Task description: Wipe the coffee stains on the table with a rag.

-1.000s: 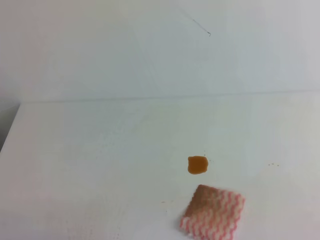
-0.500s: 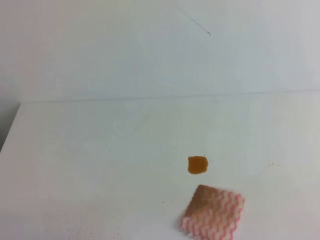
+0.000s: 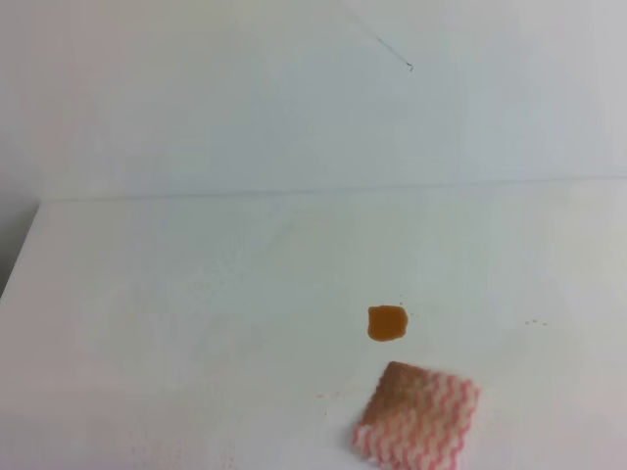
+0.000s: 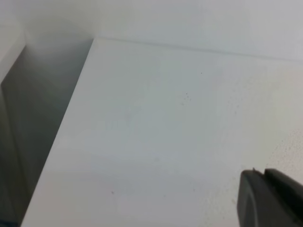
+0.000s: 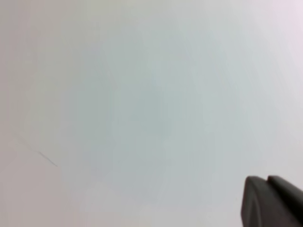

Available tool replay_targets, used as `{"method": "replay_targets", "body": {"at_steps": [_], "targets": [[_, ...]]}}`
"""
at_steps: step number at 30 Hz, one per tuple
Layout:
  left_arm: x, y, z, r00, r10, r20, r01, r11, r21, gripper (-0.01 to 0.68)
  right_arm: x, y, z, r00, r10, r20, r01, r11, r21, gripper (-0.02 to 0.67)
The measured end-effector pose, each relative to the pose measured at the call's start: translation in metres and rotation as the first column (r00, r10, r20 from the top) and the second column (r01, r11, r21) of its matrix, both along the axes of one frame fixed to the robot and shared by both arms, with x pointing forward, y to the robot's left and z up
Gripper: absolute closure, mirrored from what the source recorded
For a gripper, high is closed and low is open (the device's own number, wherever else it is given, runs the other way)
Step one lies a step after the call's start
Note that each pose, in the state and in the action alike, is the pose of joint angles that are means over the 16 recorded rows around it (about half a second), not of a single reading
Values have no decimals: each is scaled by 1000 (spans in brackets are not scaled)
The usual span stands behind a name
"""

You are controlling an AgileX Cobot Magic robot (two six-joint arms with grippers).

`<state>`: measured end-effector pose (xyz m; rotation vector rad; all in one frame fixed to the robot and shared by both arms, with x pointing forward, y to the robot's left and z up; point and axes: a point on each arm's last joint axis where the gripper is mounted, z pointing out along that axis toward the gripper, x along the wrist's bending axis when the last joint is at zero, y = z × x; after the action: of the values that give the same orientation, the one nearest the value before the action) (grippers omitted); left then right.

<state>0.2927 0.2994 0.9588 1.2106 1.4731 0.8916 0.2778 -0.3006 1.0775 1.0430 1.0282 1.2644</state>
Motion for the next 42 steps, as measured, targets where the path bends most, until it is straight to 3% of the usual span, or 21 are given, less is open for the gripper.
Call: {"method": "replay_targets", "body": {"at_steps": [7,14,24,34,42], "targets": [[0,0,0,1000,0,0,0,1000,0,675,2,-2,37,980,-34,-195,28,999,-34,652],[0,0,0,1000,0,0,0,1000,0,675,28,-1,44,928,-7,-373,-3,1000,-26,652],[0,0,0,1000,0,0,0,1000,0,675,75,11,20,774,127,-620,-158,987,4,652],[0,0,0,1000,0,0,0,1000,0,675,112,27,-4,615,288,-734,-325,941,97,652],[0,0,0,1000,0,0,0,1000,-1,675,124,46,-13,510,439,-739,-452,868,204,652]]}}
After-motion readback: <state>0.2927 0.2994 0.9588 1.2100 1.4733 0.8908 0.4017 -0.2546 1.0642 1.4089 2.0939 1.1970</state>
